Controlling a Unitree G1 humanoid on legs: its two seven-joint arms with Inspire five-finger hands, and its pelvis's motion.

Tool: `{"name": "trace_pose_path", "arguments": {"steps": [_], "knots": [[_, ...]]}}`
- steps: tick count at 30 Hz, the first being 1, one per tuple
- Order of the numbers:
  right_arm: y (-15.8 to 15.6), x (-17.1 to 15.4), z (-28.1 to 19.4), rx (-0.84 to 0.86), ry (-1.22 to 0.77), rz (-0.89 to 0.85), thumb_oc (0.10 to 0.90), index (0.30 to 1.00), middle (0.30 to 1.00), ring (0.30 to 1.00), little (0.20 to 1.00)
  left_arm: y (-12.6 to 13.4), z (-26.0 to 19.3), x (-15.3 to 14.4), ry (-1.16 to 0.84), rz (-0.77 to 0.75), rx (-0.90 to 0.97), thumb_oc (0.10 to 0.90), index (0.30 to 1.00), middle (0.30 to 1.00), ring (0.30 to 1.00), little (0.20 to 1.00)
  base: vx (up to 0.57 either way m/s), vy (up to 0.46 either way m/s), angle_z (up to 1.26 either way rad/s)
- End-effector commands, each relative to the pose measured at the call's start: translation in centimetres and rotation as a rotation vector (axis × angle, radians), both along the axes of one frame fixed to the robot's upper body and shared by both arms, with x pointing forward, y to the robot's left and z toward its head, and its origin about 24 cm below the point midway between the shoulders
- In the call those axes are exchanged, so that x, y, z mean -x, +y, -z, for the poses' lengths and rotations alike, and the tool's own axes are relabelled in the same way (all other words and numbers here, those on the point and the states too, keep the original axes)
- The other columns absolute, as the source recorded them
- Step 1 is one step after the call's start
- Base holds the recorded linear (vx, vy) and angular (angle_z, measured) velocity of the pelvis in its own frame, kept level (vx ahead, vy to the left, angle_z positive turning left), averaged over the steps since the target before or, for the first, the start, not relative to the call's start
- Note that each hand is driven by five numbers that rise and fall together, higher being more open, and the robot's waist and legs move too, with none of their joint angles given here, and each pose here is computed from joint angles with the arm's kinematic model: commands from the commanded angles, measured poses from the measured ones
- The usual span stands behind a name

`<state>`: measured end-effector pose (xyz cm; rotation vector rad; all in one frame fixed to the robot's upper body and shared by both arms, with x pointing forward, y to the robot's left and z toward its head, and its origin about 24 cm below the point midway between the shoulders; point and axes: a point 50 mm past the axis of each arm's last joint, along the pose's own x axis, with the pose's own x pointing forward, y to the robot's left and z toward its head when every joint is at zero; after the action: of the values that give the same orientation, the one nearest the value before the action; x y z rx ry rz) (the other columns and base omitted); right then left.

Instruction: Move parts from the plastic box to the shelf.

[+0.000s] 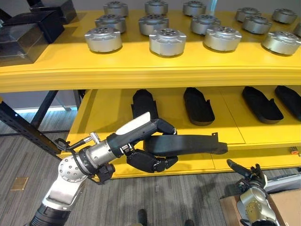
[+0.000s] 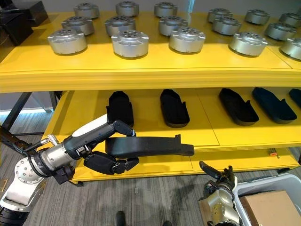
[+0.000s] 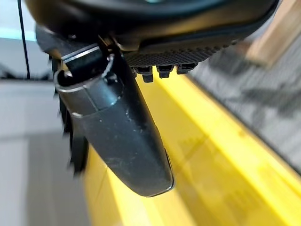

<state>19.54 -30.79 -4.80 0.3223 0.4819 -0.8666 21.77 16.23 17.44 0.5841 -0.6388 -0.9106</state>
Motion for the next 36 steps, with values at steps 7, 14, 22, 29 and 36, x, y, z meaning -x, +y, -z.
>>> {"name": "trace_pose_path", "arguments": {"steps": [7, 14, 22, 29, 36], "knots": [[-4.1, -2.1, -4.0, 0.140, -0.116, 0.112, 0.900, 1.000, 1.000, 1.000, 1.000, -1.1, -5.8, 1.8, -0.346, 0.144, 0.283, 0.400, 0.300, 0.300, 0.300, 0.300, 0.00, 0.000, 0.01], [-3.4, -1.2, -2.8, 0.113, -0.089, 0.107, 0.900, 1.000, 1.000, 1.000, 1.000, 0.0, -7.8, 2.6, -0.811, -0.128, 0.281, 0.400, 0.300, 0.300, 0.300, 0.300, 0.00, -0.001, 0.00], [-2.4, -0.9, -2.0, 0.107, -0.080, 0.072, 0.900, 1.000, 1.000, 1.000, 1.000, 0.7, -7.6, 2.5, -1.001, -0.318, 0.332, 0.400, 0.300, 0.300, 0.300, 0.300, 0.00, 0.000, 0.00], [0.0, -3.2, -5.8, 0.156, -0.339, -0.090, 0.900, 1.000, 1.000, 1.000, 1.000, 0.7, -6.4, 1.9, -0.944, -0.369, 0.278, 0.400, 0.300, 0.300, 0.300, 0.300, 0.00, 0.000, 0.00], [1.7, -3.6, -9.8, 0.264, -0.502, -0.186, 0.900, 1.000, 1.000, 1.000, 1.000, 1.1, -5.5, 2.2, -0.877, -0.405, 0.272, 0.400, 0.300, 0.300, 0.300, 0.300, 0.00, 0.000, 0.00]]}}
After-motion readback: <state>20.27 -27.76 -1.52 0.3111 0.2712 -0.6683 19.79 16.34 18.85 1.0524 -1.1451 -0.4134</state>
